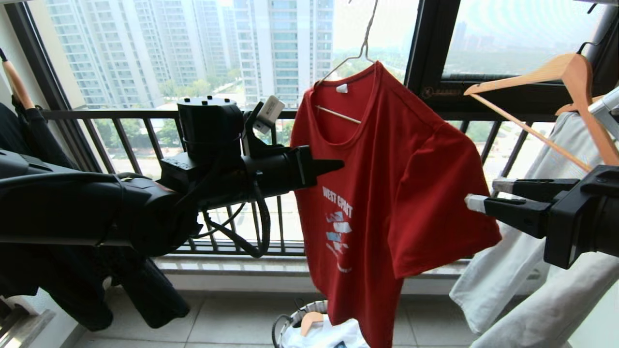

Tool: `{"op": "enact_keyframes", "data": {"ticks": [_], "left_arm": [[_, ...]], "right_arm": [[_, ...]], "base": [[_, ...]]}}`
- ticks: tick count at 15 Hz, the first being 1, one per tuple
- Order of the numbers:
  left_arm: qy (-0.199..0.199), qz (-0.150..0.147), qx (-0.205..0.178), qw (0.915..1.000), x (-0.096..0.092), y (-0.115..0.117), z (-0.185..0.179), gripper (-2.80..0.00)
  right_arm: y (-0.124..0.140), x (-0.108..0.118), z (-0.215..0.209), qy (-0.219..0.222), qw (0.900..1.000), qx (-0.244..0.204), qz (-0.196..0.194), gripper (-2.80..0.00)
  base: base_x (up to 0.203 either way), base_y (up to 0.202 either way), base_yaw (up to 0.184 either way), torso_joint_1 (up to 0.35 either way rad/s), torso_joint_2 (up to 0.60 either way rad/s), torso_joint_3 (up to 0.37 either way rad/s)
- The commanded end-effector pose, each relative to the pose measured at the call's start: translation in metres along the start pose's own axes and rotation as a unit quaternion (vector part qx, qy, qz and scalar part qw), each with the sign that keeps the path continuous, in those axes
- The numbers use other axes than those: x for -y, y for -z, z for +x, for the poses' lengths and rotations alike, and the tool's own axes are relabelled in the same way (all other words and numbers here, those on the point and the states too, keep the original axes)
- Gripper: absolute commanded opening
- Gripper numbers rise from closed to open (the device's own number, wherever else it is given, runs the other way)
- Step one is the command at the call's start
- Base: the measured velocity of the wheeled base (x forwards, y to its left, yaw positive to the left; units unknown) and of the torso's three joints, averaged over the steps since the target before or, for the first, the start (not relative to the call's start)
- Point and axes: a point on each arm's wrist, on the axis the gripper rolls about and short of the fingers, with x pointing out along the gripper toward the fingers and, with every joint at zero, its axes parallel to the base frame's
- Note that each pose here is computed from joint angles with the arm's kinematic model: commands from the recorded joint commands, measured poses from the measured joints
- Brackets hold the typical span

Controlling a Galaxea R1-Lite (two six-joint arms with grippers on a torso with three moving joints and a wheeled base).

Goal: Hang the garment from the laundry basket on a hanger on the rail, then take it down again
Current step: Take the clothes off the clothes rack

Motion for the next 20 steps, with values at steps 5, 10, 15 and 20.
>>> {"op": "enact_keyframes", "data": {"ticks": [5,10,15,20], "left_arm": [[0.002,-0.002,-0.002,1.0000,-0.001,0.001,0.001,-2.80],[-0.003,-0.006,-0.008,0.9999,-0.008,0.006,0.006,-2.80],[0.014,-0.015,-0.019,0.9996,-0.012,0.033,0.035,-2.80],[0.018,-0.014,0.007,0.9997,-0.003,0.031,0.035,-2.80]], "right_arm": [[0.002,-0.006,0.043,-0.013,0.999,-0.032,-0.002,-2.80],[-0.020,-0.004,0.040,-0.001,1.000,0.023,-0.008,-2.80],[-0.071,0.003,0.019,0.023,0.995,0.070,-0.069,-2.80],[-0.061,0.017,0.058,0.054,0.996,0.010,-0.076,-2.80]], "base": [[0.000,0.000,0.000,0.000,0.00,0.000],[0.000,0.000,0.000,0.000,0.00,0.000],[0.000,0.000,0.000,0.000,0.00,0.000],[0.000,0.000,0.000,0.000,0.00,0.000]]}}
